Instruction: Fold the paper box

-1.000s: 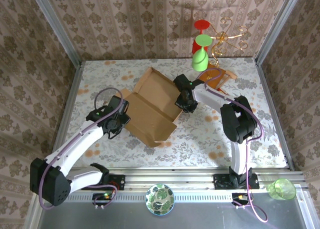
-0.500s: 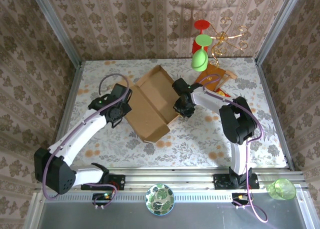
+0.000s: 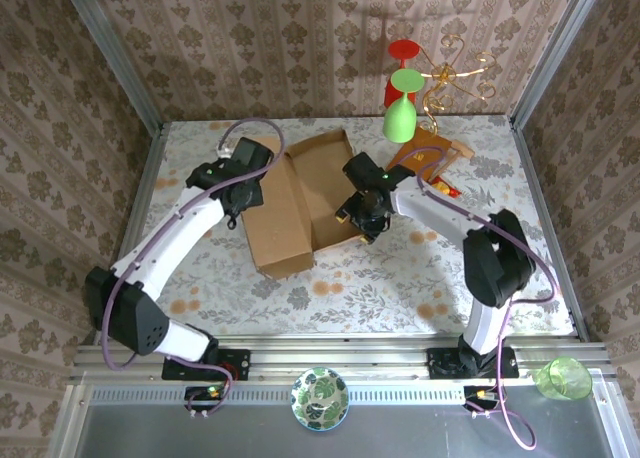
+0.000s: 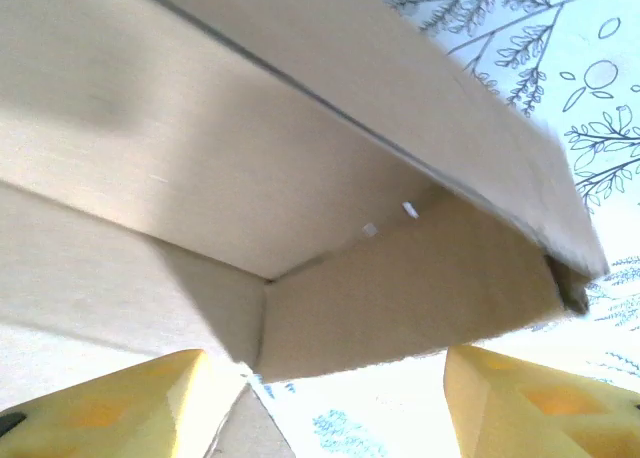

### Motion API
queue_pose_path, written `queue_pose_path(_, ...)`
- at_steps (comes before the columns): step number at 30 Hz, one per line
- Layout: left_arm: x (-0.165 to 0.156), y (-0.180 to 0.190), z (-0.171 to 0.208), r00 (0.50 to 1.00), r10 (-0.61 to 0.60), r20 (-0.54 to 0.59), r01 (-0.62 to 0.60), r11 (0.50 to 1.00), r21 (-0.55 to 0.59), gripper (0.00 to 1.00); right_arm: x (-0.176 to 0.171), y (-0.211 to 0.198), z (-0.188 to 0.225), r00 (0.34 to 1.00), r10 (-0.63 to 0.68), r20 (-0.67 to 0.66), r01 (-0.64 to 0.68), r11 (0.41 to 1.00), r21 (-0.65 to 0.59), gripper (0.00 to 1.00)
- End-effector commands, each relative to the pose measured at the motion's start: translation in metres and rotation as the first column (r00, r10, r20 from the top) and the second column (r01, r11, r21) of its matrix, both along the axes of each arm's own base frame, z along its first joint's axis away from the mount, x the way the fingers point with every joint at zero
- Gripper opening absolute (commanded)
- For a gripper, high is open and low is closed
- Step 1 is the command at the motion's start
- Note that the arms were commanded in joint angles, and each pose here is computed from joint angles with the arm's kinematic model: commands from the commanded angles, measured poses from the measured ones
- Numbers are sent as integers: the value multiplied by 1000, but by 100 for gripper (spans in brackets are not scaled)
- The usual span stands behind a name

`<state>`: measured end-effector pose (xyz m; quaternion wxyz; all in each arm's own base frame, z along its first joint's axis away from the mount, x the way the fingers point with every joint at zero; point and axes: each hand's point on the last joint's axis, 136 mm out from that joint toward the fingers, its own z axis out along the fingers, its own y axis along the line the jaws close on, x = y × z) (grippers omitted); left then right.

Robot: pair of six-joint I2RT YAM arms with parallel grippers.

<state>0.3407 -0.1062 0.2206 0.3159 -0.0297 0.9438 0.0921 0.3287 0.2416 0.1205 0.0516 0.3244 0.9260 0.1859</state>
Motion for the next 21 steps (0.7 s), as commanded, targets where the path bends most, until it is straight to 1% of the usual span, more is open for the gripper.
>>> queue_pose_path(1, 7, 7, 3, 985, -151, -77, 162, 974, 161, 0, -2, -10, 15, 995, 70, 65, -67, 997, -39, 64)
queue_pose_path(3, 16, 5, 7, 978, -188, -87, 201, 963, 179, 0, -2, -10, 21, 989, 106, 106, -102, 994, -41, 63)
queue_pose_path(6, 29, -2, 18, 960, -270, -79, 281, 932, 230, 0, 2, -9, 34, 965, 180, 193, -174, 984, -46, 59)
queue_pose_path(7, 33, -7, 23, 948, -311, -63, 317, 919, 236, 0, 4, -7, 41, 948, 214, 237, -208, 977, -49, 57)
queue_pose_path(9, 39, -19, 27, 914, -404, -47, 402, 881, 250, 0, 13, -2, 59, 881, 293, 372, -289, 955, -67, 54)
queue_pose_path(11, 44, -33, 37, 861, -508, -14, 493, 828, 266, 0, 25, 4, 83, 766, 375, 521, -378, 920, -106, 52)
queue_pose_path(12, 46, -37, 41, 842, -540, 0, 519, 809, 278, 0, 30, 4, 92, 716, 405, 569, -404, 905, -135, 52)
queue_pose_path(13, 50, -42, 45, 821, -570, 20, 541, 789, 290, 0, 36, 3, 105, 648, 431, 628, -429, 888, -167, 52)
queue_pose_path(15, 57, -53, 53, 780, -624, 55, 581, 753, 308, 0, 49, 1, 128, 509, 466, 724, -457, 859, -231, 52)
queue_pose_path(16, 60, -61, 55, 748, -661, 67, 614, 726, 309, 0, 58, -2, 139, 442, 473, 762, -449, 852, -269, 53)
queue_pose_path(18, 63, -77, 60, 670, -738, 74, 687, 655, 314, 0, 71, -9, 153, 317, 512, 798, -441, 825, -354, 58)
queue_pose_path(19, 63, -85, 62, 627, -776, 67, 723, 612, 320, 0, 78, -13, 160, 257, 527, 810, -439, 810, -388, 60)
queue_pose_path(21, 61, -97, 65, 545, -837, 45, 784, 528, 326, 0, 92, -24, 164, 181, 554, 813, -439, 785, -437, 62)
